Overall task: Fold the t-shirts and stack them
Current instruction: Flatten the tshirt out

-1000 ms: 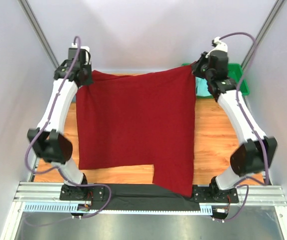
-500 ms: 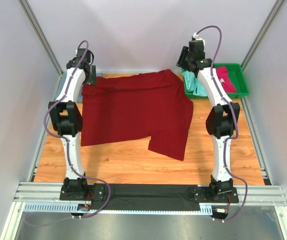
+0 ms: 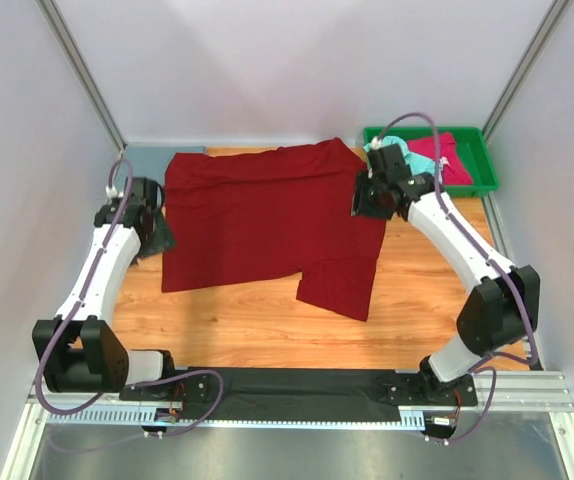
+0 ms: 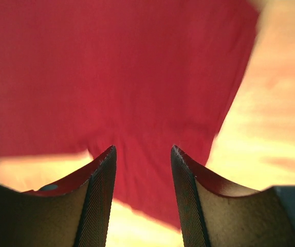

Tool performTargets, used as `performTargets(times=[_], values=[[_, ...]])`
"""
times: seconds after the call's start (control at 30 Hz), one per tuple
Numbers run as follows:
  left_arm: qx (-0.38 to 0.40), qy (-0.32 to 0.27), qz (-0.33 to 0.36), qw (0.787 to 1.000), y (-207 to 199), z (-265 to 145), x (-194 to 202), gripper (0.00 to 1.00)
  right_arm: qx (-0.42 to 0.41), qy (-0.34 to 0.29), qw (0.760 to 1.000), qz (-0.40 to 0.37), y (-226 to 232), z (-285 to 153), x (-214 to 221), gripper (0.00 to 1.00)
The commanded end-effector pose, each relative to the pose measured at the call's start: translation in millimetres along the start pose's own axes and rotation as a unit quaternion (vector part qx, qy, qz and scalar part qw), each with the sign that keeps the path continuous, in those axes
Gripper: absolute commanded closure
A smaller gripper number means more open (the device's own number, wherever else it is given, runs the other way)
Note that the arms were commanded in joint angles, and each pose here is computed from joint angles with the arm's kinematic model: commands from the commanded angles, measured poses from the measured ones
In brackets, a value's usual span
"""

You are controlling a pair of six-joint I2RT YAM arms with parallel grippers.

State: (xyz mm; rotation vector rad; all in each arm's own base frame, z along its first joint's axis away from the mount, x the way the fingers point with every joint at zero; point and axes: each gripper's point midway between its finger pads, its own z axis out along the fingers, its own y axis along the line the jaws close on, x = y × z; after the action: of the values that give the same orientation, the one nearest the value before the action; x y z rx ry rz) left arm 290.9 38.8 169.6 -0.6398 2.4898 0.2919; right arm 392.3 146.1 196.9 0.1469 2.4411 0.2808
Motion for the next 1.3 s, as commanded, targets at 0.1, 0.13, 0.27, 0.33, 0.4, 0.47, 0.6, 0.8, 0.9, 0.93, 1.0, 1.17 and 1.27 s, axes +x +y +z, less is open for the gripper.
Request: performTargets(times=[0.1, 0.13, 0.27, 0.33, 0.4, 0.47, 0.6, 0.8, 0.9, 0.93, 1.0, 1.17, 1.27], values=[[-0.046, 0.094, -0.128, 0.986, 30.9, 29.2, 76.8, 0.25, -0.037, 0.056, 0.997, -0.039, 12.5, -29.6, 84.7, 0.51], [-0.057, 0.106, -0.152, 0.981, 40.4, 35.6, 88.4, 0.26, -0.057, 0.060, 0.996, -0.037, 17.2, -35.7, 91.8, 0.51], [-0.019, 0.124, -0.214, 0.969, 37.6, 51.4, 103.2, 0.40, -0.080, 0.069, 0.994, -0.033, 11.1, -49.3, 119.2, 0.51], [-0.001, 0.132, -0.220, 0.967, 33.0, 58.6, 108.7, 0.44, -0.077, 0.073, 0.994, -0.038, 6.2, -51.9, 125.7, 0.51], [0.018, 0.128, -0.226, 0.965, 25.8, 64.7, 105.6, 0.44, -0.072, 0.075, 0.994, -0.042, -0.1, -53.3, 132.6, 0.51], [0.037, 0.120, -0.231, 0.965, 19.0, 68.6, 101.0, 0.41, -0.075, 0.075, 0.993, -0.042, -1.8, -56.2, 136.2, 0.51], [0.039, 0.122, -0.239, 0.963, 17.6, 76.7, 105.6, 0.34, -0.076, 0.073, 0.994, -0.035, -4.9, -55.8, 143.2, 0.52], [0.034, 0.128, -0.251, 0.959, 20.0, 92.4, 104.7, 0.41, -0.070, 0.072, 0.995, -0.029, -7.3, -54.7, 145.2, 0.52], [0.037, 0.137, -0.256, 0.956, 17.1, 99.7, 103.1, 0.49, -0.066, 0.072, 0.995, -0.020, -9.3, -53.8, 147.0, 0.52], [0.044, 0.145, -0.259, 0.954, 14.3, 99.3, 104.5, 0.49, -0.064, 0.075, 0.995, -0.018, -10.4, -53.0, 149.5, 0.52], [0.035, 0.155, -0.262, 0.952, 15.4, 100.6, 108.7, 0.48, -0.065, 0.071, 0.995, -0.013, -10.4, -53.3, 149.9, 0.52], [0.001, 0.170, -0.263, 0.950, 25.0, 104.0, 118.8, 0.46, -0.063, 0.074, 0.995, -0.002, -10.6, -49.8, 151.8, 0.53], [-0.009, 0.175, -0.262, 0.949, 29.0, 111.0, 118.6, 0.48, -0.057, 0.079, 0.995, 0.005, -11.9, -47.5, 154.7, 0.53]])
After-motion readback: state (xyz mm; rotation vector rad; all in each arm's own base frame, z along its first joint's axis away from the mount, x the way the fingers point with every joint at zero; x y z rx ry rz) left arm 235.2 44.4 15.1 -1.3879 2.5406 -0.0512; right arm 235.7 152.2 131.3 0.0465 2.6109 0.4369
